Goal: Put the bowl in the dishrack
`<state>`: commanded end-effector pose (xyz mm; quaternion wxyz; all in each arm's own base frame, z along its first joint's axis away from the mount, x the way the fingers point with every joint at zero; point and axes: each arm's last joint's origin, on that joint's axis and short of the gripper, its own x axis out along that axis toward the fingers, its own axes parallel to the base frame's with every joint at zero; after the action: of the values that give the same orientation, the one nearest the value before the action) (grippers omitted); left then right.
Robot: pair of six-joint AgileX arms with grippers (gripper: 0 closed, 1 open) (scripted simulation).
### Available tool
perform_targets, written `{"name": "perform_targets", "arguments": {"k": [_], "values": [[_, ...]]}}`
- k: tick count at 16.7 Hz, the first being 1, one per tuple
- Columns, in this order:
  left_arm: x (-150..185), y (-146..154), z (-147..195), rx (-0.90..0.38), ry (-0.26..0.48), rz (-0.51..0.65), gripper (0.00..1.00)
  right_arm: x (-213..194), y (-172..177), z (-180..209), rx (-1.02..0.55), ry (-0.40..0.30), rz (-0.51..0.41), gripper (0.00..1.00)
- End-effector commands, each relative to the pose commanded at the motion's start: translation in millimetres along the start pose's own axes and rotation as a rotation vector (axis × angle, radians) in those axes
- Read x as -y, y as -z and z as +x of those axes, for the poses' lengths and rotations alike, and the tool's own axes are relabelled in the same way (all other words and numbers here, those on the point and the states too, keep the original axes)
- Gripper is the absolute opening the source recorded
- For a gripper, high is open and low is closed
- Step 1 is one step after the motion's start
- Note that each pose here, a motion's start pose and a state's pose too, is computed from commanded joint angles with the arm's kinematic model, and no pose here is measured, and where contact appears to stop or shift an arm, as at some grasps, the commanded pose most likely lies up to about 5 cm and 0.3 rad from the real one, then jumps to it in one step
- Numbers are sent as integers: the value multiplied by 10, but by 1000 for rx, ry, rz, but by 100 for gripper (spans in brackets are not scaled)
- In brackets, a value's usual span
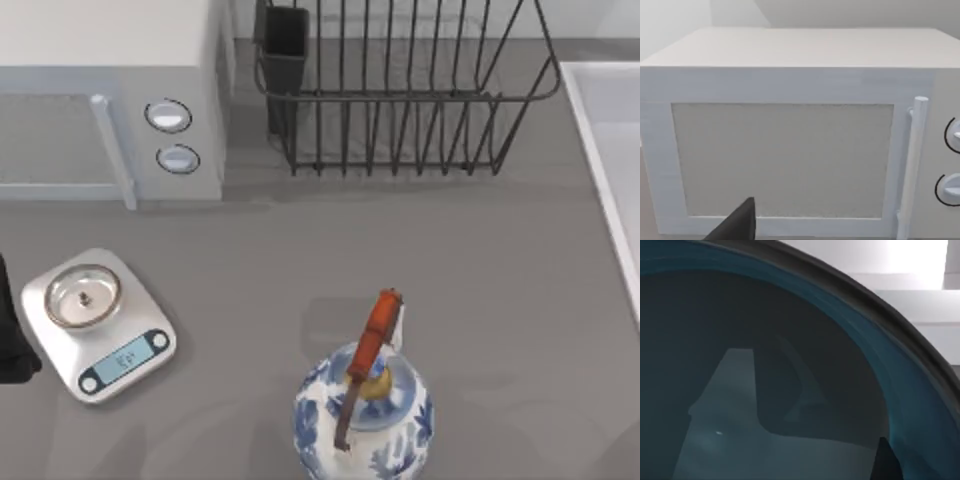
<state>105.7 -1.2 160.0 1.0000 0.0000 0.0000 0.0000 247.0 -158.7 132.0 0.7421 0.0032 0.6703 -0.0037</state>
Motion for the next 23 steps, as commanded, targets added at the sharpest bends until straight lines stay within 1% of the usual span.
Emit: {"name": "perform_targets", "arguments": {"k": [4, 6, 8, 11, 14, 17, 19, 23], "values": [[0, 0, 0, 0, 0, 0, 100, 12, -14, -37, 3, 1, 2, 0], [0, 0, 0, 0, 0, 0, 100, 53, -80, -163, 5, 2, 2, 0], [0, 0, 0, 0, 0, 0, 100, 108, -174, -384, 6, 0, 1, 0], [0, 0, 0, 0, 0, 0, 100, 152, -270, -825, -17, -17, 3, 0], [0, 0, 0, 0, 0, 0, 100, 117, -280, -1345, -33, -25, 4, 0], [0, 0, 0, 0, 0, 0, 100, 43, -236, -1807, -12, -9, 3, 0], [0, 0, 0, 0, 0, 0, 100, 7, -205, -1967, -1, -1, 2, 0], [0, 0, 0, 0, 0, 0, 100, 1, -199, -1995, 2, 1, 2, 0]]}}
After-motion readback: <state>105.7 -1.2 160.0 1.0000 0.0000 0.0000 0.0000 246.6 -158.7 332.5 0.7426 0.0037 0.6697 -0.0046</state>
